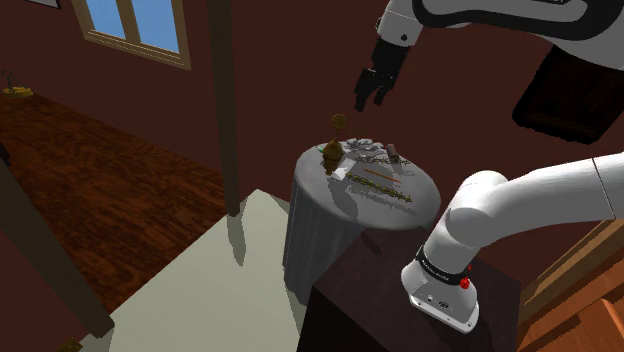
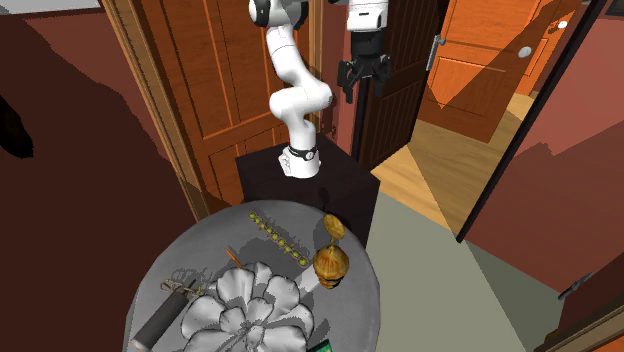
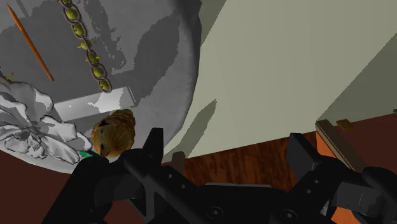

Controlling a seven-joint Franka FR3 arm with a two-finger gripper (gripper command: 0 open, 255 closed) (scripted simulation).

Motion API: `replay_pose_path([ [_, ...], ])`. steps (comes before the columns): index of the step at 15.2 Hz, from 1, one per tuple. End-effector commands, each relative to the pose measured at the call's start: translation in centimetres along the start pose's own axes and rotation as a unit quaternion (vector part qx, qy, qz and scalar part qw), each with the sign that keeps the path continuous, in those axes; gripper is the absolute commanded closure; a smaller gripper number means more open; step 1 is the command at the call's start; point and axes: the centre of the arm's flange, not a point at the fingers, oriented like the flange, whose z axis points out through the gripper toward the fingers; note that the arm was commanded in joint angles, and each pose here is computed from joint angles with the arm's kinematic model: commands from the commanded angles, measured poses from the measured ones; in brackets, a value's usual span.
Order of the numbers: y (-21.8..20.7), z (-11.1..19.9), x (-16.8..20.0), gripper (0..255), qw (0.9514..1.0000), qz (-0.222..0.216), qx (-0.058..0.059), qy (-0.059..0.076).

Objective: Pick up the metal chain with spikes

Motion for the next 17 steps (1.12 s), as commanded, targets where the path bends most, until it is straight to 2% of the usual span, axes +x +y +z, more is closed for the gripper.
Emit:
replay_pose_path([
  [1,0.0,0.0,0.0,0,1.0,0.0,0.0,0.0],
  [17,14.3,16.3,-0.5,0,0.998,-0.038,0.031,-0.041],
])
